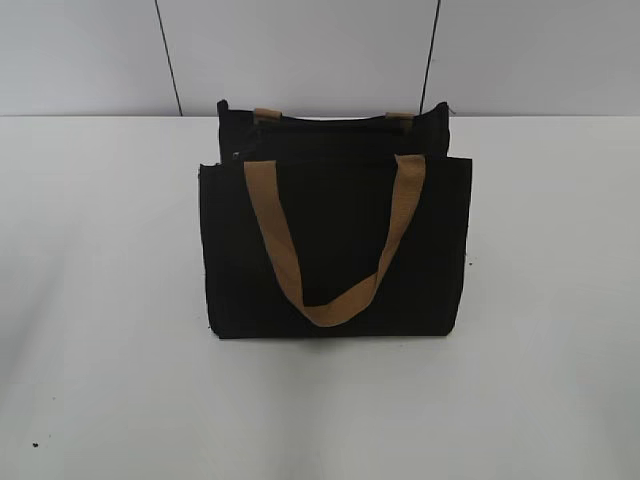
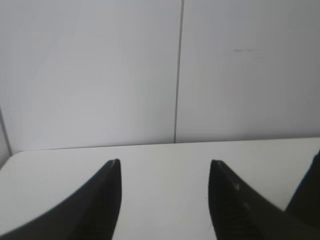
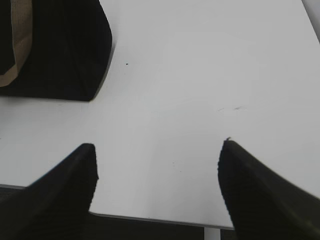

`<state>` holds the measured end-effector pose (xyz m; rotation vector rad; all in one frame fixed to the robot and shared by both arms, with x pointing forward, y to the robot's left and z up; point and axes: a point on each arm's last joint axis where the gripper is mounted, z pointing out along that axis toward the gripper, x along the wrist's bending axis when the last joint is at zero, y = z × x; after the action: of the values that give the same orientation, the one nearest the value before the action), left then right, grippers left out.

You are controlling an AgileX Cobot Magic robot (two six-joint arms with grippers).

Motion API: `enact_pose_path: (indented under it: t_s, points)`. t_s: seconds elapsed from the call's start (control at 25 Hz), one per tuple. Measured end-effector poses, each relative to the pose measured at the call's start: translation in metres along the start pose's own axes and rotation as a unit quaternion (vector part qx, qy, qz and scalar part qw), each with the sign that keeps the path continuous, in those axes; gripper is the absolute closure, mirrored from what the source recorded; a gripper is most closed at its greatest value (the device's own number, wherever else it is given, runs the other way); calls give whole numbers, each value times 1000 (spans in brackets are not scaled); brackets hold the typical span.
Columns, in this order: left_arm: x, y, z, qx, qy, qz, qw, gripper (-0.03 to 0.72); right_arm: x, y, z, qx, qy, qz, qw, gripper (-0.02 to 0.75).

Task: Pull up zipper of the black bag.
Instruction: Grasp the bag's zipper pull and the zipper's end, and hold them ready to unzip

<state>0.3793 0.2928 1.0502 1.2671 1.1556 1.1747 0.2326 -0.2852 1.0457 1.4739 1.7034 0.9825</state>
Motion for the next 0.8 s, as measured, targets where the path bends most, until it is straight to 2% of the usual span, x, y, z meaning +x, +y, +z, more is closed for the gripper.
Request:
enact_pose_path:
  t_s: [0.12, 0.24, 0.36, 0.48, 0.6, 0.8]
  points:
    - [-14, -21, 34, 31, -52, 15, 998, 273, 0, 0, 0, 0, 0, 0, 1000, 160]
    - [-30, -45, 59, 55, -118, 2, 991, 288, 0, 0, 0, 0, 0, 0, 1000, 160]
    - [-45, -74, 76, 83, -190, -15, 978, 291, 0, 0, 0, 0, 0, 0, 1000, 160]
    - [-59, -101, 87, 115, -266, -18, 957, 293, 0, 0, 0, 0, 0, 0, 1000, 160]
    - [-70, -118, 100, 118, -334, -19, 935, 321, 0, 0, 0, 0, 0, 0, 1000, 160]
    - [-81, -144, 129, 134, -406, 0, 904, 356, 0, 0, 0, 0, 0, 0, 1000, 160]
